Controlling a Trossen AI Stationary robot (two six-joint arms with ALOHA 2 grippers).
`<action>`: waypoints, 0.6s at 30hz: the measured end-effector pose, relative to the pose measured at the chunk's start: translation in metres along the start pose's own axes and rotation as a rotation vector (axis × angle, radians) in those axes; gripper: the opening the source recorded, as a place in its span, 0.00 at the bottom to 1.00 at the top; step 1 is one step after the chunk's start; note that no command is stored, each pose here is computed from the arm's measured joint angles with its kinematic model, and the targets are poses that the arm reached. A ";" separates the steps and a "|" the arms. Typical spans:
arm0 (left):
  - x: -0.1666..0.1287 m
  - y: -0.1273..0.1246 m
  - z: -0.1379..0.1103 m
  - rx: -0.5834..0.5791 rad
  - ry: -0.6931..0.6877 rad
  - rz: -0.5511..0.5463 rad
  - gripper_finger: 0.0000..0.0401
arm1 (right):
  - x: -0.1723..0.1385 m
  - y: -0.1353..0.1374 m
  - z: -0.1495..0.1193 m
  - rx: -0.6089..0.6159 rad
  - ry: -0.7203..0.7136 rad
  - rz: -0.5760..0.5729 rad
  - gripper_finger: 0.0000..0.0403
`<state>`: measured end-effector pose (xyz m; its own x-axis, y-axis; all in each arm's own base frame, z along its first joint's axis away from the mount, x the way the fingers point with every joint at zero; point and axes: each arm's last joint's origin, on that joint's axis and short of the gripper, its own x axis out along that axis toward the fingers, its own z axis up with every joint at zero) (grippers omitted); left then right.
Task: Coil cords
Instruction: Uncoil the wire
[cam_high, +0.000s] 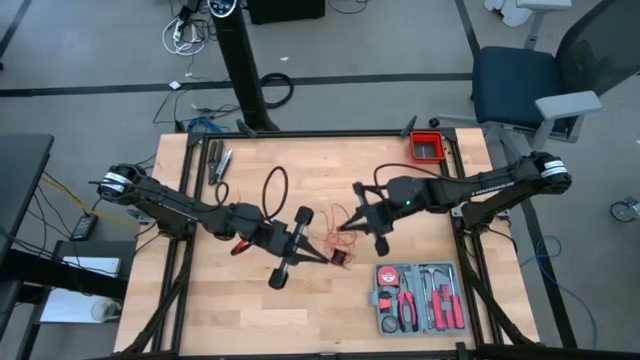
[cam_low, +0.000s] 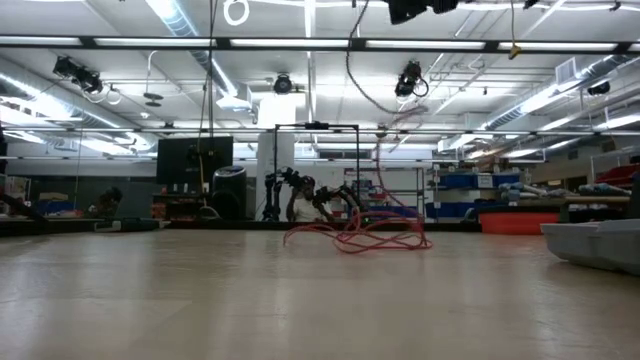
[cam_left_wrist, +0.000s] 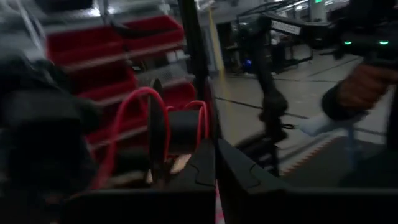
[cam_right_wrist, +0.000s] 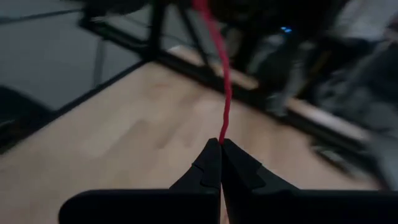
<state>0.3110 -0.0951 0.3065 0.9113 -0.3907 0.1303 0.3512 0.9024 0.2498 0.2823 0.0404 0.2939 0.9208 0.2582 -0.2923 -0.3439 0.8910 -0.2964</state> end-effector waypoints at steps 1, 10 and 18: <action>0.000 0.001 0.001 0.022 -0.002 0.027 0.01 | 0.000 0.002 -0.002 0.012 0.014 0.040 0.00; -0.002 0.010 0.009 0.200 -0.024 0.284 0.01 | -0.010 0.015 -0.013 0.204 0.134 0.289 0.00; -0.003 0.015 0.005 0.249 0.072 0.416 0.01 | -0.037 0.025 -0.006 0.238 0.192 0.304 0.00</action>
<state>0.3125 -0.0812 0.3144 0.9789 0.0157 0.2035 -0.1005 0.9049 0.4135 0.2386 0.0507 0.2917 0.7252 0.4686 -0.5045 -0.5218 0.8520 0.0412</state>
